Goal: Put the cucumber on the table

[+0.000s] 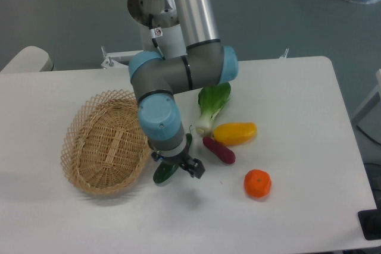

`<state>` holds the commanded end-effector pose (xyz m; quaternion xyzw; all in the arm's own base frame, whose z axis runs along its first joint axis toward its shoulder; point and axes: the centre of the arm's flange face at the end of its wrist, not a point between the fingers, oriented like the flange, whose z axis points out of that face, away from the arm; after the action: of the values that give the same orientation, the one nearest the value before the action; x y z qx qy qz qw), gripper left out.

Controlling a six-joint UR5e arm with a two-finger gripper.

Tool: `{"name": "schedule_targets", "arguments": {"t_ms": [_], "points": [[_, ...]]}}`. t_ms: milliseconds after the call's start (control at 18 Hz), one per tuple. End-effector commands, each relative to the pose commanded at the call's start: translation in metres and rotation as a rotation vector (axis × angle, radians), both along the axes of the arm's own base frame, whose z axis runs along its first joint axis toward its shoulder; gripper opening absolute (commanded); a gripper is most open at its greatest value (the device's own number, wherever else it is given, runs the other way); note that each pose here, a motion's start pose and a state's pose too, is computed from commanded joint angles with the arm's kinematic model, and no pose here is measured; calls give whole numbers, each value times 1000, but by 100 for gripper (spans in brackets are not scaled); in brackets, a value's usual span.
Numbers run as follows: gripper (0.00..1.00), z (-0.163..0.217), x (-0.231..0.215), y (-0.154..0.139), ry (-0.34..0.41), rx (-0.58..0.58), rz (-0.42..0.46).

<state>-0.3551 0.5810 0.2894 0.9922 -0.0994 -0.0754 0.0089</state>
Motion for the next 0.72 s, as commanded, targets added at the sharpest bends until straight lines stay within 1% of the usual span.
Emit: {"name": "schedule_targets", "arguments": {"t_ms": [111, 278, 444, 556, 722], "points": [[100, 10, -18, -2, 17, 12, -46], [100, 23, -48, -8, 29, 30, -83], [100, 35, -75, -7, 42, 49, -128], [100, 43, -92, -6, 33, 35, -156], [100, 49, -115, -5, 18, 17, -168]]}}
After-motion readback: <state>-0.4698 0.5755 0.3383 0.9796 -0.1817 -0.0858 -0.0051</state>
